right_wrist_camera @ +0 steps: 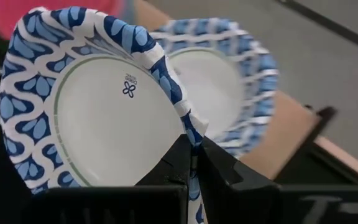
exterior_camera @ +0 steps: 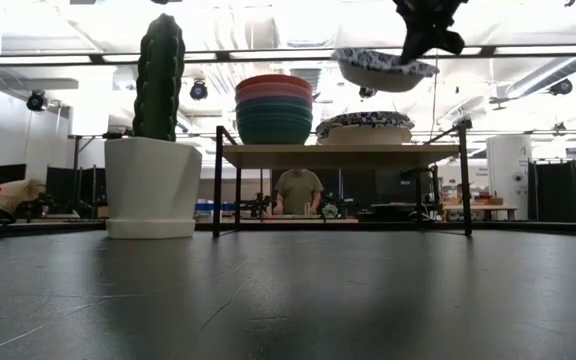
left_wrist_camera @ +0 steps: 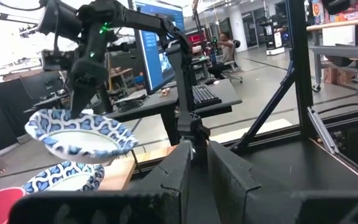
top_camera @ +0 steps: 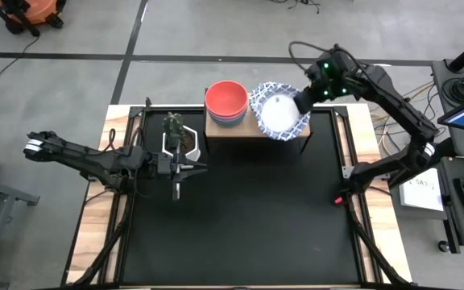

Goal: Place and stack bowls onto a shelf
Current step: Stack the blue patterned bowl on top of the blue patterned bowls on the shelf

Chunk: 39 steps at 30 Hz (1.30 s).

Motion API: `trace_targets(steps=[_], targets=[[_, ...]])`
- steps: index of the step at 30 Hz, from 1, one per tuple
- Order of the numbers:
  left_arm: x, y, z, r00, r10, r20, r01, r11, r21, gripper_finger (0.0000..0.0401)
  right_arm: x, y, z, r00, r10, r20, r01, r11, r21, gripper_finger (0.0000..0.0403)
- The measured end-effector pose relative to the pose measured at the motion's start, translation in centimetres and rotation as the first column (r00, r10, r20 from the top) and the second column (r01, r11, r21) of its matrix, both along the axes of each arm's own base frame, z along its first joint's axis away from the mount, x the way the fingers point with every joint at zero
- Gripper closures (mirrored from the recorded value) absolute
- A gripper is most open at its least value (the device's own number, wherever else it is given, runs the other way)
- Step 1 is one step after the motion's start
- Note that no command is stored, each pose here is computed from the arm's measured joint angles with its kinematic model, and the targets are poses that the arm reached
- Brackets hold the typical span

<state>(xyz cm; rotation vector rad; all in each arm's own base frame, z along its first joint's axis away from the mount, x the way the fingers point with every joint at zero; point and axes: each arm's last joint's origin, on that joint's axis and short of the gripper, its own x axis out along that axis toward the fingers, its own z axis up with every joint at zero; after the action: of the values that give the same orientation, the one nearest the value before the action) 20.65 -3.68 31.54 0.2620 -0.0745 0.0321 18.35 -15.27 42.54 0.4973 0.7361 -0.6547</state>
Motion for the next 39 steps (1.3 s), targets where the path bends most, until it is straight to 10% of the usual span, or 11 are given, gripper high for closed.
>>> trace_targets(steps=[39], targets=[[0.0,0.0,0.0,1.000,-0.002,0.008,0.003,1.000,-0.031,0.0362,0.8,-7.1,-2.9,0.994,-0.101,-0.031,0.101,0.995,-0.005,0.0351]])
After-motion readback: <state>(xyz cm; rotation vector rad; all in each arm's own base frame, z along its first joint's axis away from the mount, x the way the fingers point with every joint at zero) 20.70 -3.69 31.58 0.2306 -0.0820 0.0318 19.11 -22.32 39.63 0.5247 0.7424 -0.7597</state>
